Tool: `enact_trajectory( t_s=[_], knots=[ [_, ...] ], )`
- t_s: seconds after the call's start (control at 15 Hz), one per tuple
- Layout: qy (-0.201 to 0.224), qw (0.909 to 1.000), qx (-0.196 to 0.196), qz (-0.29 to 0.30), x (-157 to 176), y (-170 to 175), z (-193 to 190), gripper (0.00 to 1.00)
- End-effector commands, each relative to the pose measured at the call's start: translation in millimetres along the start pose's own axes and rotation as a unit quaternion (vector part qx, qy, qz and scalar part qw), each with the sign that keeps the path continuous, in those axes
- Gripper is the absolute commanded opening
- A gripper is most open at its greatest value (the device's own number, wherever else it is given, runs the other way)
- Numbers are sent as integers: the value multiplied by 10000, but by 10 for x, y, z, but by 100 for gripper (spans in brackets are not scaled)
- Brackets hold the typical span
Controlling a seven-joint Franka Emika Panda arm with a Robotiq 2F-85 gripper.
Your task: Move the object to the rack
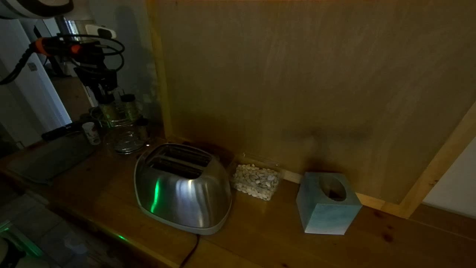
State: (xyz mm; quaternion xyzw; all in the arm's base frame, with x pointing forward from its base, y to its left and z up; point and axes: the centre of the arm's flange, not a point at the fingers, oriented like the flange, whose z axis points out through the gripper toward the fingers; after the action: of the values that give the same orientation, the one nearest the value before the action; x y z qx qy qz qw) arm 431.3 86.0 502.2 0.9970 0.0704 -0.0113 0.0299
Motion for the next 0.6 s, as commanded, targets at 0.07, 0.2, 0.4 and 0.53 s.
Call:
enact_trajectory(
  t_s=[0.07,0.2,0.4,0.53],
  knots=[
    [34,9999,155,-39,16,-51,-38,24],
    [74,9998,169,-54,15,-72,-46,24],
    [91,9999,115,-67,23,-89,-35,24],
    [92,9999,74,-59,33,-82,-26,24]
  ],
)
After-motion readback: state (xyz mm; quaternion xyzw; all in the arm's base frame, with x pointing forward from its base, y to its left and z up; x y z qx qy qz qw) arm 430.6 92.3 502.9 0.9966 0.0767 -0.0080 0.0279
